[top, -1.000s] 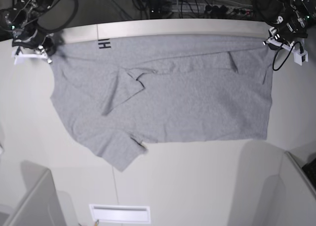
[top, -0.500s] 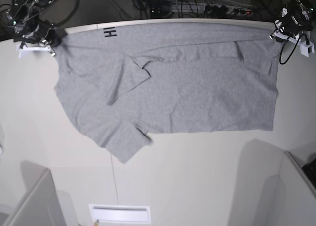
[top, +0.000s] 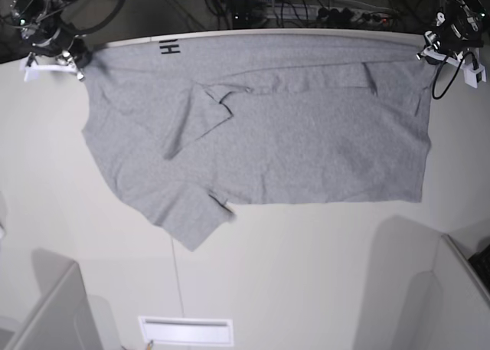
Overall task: Fold the T-shirt properly
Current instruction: 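Lay the edge down and open both grippers, withdrawing them, then move the right gripper to the shirt's sleeve and grasp it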
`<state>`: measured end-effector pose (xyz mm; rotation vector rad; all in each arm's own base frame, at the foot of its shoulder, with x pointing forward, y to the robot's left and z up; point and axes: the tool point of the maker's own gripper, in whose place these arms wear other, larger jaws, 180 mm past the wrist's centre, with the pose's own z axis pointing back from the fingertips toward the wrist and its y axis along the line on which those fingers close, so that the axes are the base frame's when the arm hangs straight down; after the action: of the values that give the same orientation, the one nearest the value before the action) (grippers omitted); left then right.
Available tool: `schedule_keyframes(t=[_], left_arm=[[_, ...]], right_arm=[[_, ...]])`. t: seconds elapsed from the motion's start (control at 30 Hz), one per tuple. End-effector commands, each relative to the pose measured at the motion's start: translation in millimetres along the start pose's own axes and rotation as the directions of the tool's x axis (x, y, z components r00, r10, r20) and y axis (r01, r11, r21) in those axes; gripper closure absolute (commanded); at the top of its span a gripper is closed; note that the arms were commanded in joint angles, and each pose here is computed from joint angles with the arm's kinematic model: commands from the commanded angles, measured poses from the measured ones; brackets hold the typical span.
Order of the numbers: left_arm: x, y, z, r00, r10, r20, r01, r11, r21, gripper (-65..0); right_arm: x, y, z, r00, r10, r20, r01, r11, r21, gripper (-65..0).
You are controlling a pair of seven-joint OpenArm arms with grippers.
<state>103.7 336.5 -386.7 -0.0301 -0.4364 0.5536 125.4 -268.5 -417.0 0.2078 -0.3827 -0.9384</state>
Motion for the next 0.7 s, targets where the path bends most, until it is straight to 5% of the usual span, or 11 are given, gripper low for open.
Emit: schedule_keyframes(t=[0.0,0.3,0.33,0.43,0.5,0.6,0.67], left_arm=[[8,5,5,1.0,-0.015,0.023,0.014,1.0,0.019,0.0],[8,7,6,1.0,-0.01,0.027,0.009,1.0,0.023,0.0],[8,7,6,1.0,-0.01,0.027,0.009,1.0,0.023,-4.6],[8,8,6,1.0,-0.01,0.026,0.01,1.0,0.024,-21.6],[8,8,6,1.0,-0.01,0.028,0.01,1.0,0.025,-33.9],[11,11,9,0.999,-0.004,0.042,0.003,0.999,0.034,-46.9],[17,26,18,0.996,0.045,0.083,-0.05,0.997,0.063,-49.0]], right_arm=[[11,-1,5,0.999,0.012,0.045,-0.011,1.0,-0.006,0.0],[12,-2,6,0.999,0.011,0.043,-0.011,1.0,-0.01,0.0],[12,-3,6,0.999,0.011,0.042,-0.011,1.0,-0.011,-1.8],[12,-3,7,0.999,0.013,0.046,-0.013,1.0,-0.013,-26.9],[13,-3,7,0.999,0.013,0.049,-0.013,1.0,-0.013,-37.1],[15,-3,8,0.998,0.015,0.056,-0.015,1.0,-0.013,-35.9],[17,-3,8,0.998,0.013,0.063,-0.012,1.0,-0.013,-35.4]])
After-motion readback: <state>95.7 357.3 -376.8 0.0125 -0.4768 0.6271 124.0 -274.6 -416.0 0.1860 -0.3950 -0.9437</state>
